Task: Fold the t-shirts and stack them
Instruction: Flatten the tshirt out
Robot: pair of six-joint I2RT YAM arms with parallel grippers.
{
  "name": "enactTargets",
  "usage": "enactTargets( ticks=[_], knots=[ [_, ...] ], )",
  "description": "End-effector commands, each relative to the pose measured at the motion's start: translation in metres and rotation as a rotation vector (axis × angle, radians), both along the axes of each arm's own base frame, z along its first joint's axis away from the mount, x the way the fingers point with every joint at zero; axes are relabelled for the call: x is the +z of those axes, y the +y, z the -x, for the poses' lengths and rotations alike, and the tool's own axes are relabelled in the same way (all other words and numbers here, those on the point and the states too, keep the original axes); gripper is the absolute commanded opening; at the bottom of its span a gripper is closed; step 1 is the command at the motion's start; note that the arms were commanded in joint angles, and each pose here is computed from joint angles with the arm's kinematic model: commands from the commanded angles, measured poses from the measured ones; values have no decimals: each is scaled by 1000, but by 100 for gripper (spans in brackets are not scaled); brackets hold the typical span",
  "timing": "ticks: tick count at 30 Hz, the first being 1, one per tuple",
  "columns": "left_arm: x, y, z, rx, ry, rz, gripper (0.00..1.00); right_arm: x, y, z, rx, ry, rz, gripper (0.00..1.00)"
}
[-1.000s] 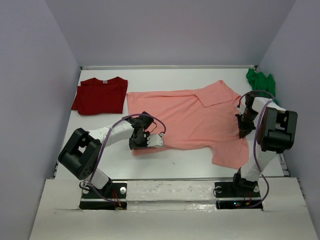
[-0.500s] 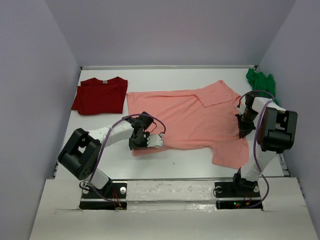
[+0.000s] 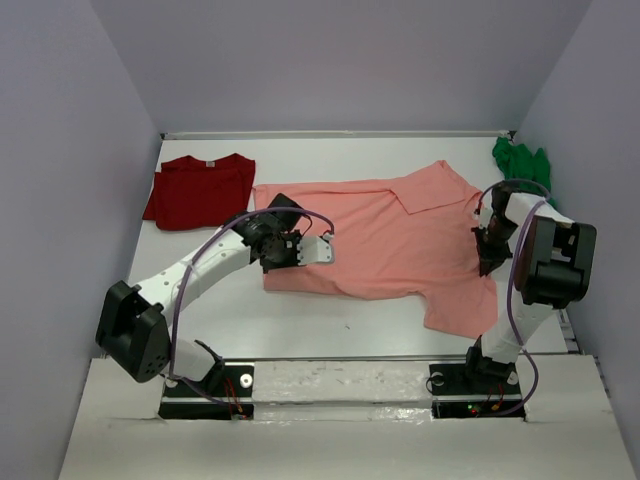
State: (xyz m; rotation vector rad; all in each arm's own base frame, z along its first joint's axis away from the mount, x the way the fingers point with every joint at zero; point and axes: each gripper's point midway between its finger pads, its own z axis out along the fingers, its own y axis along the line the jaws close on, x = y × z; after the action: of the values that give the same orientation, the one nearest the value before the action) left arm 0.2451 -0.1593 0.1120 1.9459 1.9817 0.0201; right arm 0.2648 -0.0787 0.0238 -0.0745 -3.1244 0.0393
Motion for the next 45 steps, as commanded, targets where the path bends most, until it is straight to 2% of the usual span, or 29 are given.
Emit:
enactTargets(
  ticks=[1,5,9,12,16,20,23,24,26,28,29,30,31,32,33,35,37,38,39,40,41,43,45],
  knots=[
    [26,9,1,44,-31,1,0,29,-3,-11,14,-85,6,0],
    [25,15,-3,92,-72,-5,0,43,-6,-20,19,-154,29,0],
    [35,37,-34,209,-253,-43,0,72,-11,-46,24,-288,55,0],
    [56,49,-64,299,-353,3,0,95,-7,-73,21,-387,23,0],
    [99,61,-109,447,-511,106,0,109,-9,-98,27,-448,13,0],
    [132,76,-144,560,-659,170,0,111,-16,-124,26,-467,18,0],
    [154,83,-168,620,-725,200,0,106,-17,-152,29,-477,-13,0],
    [149,82,-179,633,-716,194,0,107,-14,-159,31,-473,-37,0],
    [164,78,-205,657,-739,227,0,155,-22,-210,47,-595,-37,0],
    [178,80,-224,688,-777,241,0,181,-25,-235,52,-659,-39,0],
    [198,76,-241,709,-802,280,0,168,-27,-242,44,-612,-49,0],
    [209,72,-249,710,-805,314,0,207,-25,-260,81,-734,-2,0],
    [219,70,-256,719,-811,339,0,231,-30,-266,80,-811,41,0],
    [251,67,-260,730,-851,397,0,231,-27,-267,96,-819,64,0],
    [254,64,-266,748,-845,428,0,259,-23,-267,119,-895,93,0],
    [274,59,-266,755,-864,498,0,273,-21,-261,131,-929,99,0],
    [298,56,-254,764,-880,599,0,310,-10,-245,172,-1010,88,0],
    [313,59,-240,765,-904,649,0,299,-6,-235,180,-982,71,0],
    [319,52,-231,732,-888,693,0,344,3,-218,219,-1110,83,0],
    [326,54,-221,720,-897,712,0,328,4,-224,228,-1097,66,0],
    [343,60,-200,708,-932,751,0,360,10,-202,245,-1201,93,0],
    [359,65,-176,676,-966,787,0,395,16,-176,264,-1305,124,0],
    [381,75,-141,632,-1010,810,0,435,27,-133,285,-1425,154,0]
  ],
)
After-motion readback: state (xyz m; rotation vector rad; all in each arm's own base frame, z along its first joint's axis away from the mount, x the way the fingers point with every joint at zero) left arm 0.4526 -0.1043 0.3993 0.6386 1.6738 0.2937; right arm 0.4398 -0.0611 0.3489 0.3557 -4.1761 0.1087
